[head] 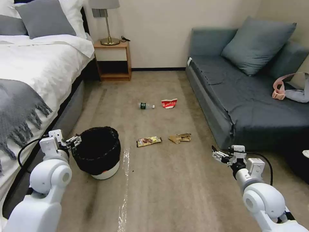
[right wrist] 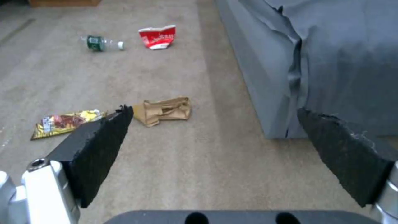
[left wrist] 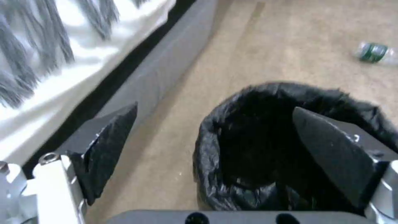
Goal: Pick up the trash bin, then pick up the garbage on the floor and place it into the trash bin.
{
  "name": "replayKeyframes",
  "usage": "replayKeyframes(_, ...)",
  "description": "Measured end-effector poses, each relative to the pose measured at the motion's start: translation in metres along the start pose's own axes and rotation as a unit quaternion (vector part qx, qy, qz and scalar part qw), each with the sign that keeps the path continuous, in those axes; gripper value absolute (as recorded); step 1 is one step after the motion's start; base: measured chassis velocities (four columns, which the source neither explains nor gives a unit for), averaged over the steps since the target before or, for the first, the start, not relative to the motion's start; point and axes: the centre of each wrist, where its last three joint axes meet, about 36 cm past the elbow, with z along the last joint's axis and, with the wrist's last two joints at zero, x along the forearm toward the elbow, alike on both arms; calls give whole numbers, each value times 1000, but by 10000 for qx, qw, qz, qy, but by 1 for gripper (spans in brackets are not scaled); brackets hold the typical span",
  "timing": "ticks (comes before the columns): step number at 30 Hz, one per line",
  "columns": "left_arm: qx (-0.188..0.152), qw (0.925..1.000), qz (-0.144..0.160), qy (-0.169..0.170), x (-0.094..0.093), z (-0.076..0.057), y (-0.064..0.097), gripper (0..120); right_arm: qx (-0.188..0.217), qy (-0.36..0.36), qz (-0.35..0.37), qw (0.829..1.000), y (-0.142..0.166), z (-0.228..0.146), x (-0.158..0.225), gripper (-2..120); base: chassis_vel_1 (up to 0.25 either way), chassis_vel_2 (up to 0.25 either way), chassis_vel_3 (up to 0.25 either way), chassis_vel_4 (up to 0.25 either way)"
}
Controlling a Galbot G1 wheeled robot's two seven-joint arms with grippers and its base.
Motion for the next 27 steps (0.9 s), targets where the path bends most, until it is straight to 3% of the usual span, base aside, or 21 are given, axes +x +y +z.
replayKeyframes(4,-74,9999,-21,105,-9,2,1,100,5,-16,23,10000,-1,2,-1,100,0,0,0,0)
replayKeyframes(9,-217,9988,-267,337,-45,3,8,100,-20,23,95,9999,-3,19,-7,100,0,0,0,0)
replayKeyframes(10,-217,9988,-267,337,-45,3,8,100,-20,23,95,9999,-3,19,-7,100,0,0,0,0)
replayKeyframes(14,-259,9976,-323,555,-63,15,10,100,-4,49,50,10000,0,22,-11,100,0,0,0,0)
replayKeyframes(16,-333,9960,-386,733,-79,29,8,99,20,26,40,10000,-1,20,-12,100,0,0,0,0)
replayKeyframes(17,-333,9960,-386,733,-79,29,8,99,20,26,40,10000,-1,20,-12,100,0,0,0,0)
replayKeyframes(20,-497,9939,-344,921,-94,46,4,99,61,17,50,10000,-3,19,-13,100,0,0,0,0)
replayKeyframes(27,-693,9925,-267,968,-103,56,-3,100,75,60,81,9999,-6,22,-12,100,0,0,0,0)
